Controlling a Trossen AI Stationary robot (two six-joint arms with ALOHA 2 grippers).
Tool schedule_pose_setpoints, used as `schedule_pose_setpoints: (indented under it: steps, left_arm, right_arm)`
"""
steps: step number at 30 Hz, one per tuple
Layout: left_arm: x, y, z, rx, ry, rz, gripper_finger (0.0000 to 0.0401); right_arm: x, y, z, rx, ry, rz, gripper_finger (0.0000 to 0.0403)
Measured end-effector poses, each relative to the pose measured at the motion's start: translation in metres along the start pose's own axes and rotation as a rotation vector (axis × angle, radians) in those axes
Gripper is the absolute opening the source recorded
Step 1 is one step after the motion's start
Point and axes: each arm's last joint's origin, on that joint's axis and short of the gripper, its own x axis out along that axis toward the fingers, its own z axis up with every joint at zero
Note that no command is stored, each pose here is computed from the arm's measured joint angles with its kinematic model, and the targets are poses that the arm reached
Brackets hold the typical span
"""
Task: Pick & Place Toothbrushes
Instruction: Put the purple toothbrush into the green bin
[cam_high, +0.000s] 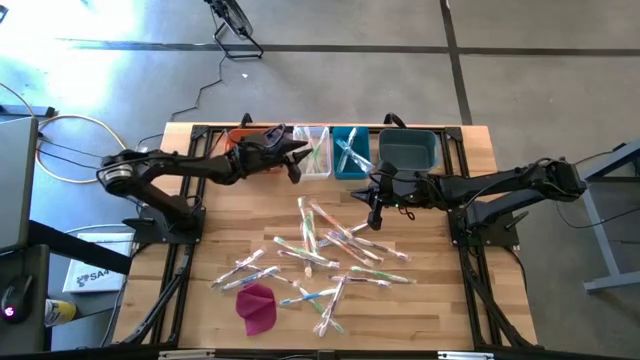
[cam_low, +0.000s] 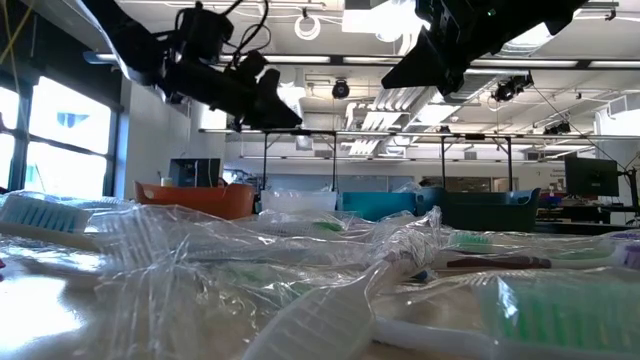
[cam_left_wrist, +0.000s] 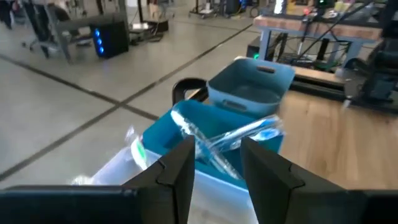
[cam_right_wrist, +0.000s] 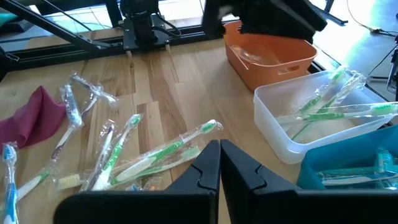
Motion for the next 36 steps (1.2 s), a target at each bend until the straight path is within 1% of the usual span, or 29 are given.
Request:
schedule_pose_setpoints:
  steps: [2, 5, 10, 12, 19, 26, 29, 36]
  left_arm:
    - [-0.004, -0.001, 0.003, 0.017, 0.009, -0.004, 0.0111]
    - [-0.010, -0.001, 0.008, 0.024, 0.015, -0.004, 0.0081]
    - [-0.014, -0.001, 0.006, 0.035, 0.075, -0.019, 0.0016]
    - [-0.015, -0.004, 0.004, 0.049, 0.092, -0.038, 0.0004]
    - [-0.016, -0.019, 0.003, 0.098, 0.095, -0.094, 0.0001]
    - [-0.016, -0.019, 0.003, 0.097, 0.098, -0.099, 0.0003]
    - [-0.017, -0.022, 0.003, 0.085, 0.097, -0.138, 0.0003]
    - [-0.018, -0.033, 0.003, 0.076, 0.090, -0.180, 0.0003]
  right_arm:
    - [0.000, 0.000, 0.000, 0.000, 0.000, 0.000, 0.0004]
    - [0.000, 0.000, 0.000, 0.000, 0.000, 0.000, 0.0004]
    - [0.000, 0.000, 0.000, -0.001, 0.000, 0.000, 0.0004]
    - [0.000, 0.000, 0.000, 0.000, 0.000, 0.000, 0.0004]
    - [0.000, 0.000, -0.001, -0.002, 0.007, 0.007, 0.0004]
    - [0.000, 0.000, -0.001, -0.002, 0.006, 0.007, 0.0004]
    - [0.000, 0.000, -0.001, -0.002, 0.006, 0.008, 0.0004]
    - [0.000, 0.000, 0.000, -0.002, 0.004, 0.008, 0.0004]
